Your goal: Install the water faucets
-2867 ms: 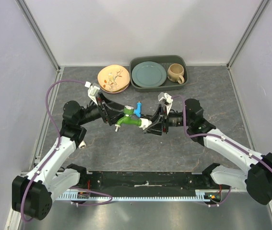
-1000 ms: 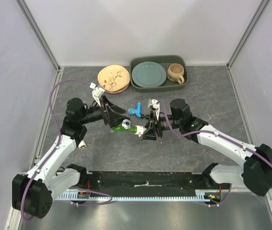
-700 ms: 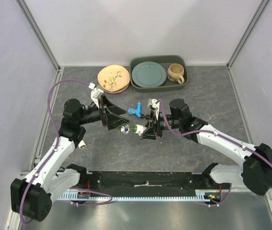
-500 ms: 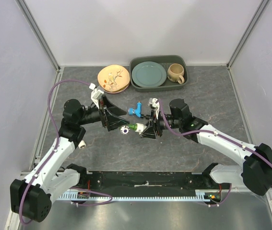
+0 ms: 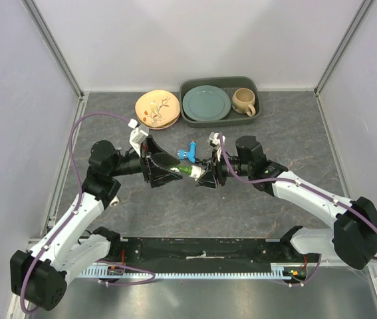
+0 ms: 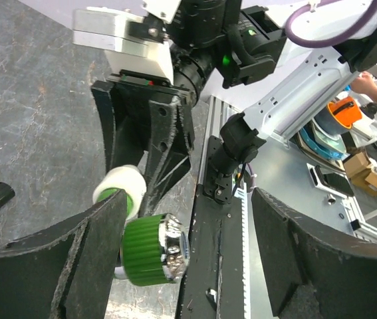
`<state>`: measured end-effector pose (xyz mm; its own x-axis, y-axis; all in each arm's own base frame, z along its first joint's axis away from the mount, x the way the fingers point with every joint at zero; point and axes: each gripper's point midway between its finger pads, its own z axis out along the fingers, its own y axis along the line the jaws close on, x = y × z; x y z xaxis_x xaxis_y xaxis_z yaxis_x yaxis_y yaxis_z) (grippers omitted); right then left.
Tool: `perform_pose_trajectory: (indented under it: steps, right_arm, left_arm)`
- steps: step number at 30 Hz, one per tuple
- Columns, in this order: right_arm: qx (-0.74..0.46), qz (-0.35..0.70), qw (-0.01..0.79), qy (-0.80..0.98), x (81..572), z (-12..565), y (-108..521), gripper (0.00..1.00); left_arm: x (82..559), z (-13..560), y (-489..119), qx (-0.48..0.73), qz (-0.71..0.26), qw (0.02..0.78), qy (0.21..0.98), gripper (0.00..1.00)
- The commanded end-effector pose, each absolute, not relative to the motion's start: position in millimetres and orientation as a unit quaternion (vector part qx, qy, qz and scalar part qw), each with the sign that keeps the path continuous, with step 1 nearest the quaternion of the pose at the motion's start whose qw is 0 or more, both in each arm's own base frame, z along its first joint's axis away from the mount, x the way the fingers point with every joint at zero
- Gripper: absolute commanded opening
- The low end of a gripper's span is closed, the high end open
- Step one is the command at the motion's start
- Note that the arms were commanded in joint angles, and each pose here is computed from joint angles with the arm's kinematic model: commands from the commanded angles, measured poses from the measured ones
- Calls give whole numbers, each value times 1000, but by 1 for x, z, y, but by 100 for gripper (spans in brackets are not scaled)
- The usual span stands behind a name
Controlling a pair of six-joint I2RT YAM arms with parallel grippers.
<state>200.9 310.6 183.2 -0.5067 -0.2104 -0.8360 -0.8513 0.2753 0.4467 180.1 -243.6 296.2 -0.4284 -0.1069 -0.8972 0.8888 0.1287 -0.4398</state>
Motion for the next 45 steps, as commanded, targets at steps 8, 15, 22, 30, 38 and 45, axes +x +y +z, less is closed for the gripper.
perform_pose_trajectory:
  steps: [8, 15, 22, 30, 38, 45]
  right_arm:
    - [-348, 482, 386, 706, 223, 215, 312, 0]
    - [-334, 487, 413, 694, 227, 228, 304, 0]
    - [-321, 500, 447, 669, 225, 247, 295, 0]
    - [-319, 518, 481, 632, 218, 267, 287, 0]
    - [-311, 521, 480, 634, 221, 265, 286, 0]
    - [-298, 510, 485, 646, 229, 260, 284, 0]
  left_arm:
    - [163, 303, -257, 376, -568, 425, 596, 76]
    - [170, 280, -267, 372, -545, 395, 639, 75]
    - [177, 267, -267, 363, -526, 382, 668, 75]
    - [182, 251, -269, 358, -505, 360, 698, 75]
    - [188, 250, -267, 361, -470, 379, 711, 75]
    - [213, 289, -240, 246, -426, 516, 701, 78]
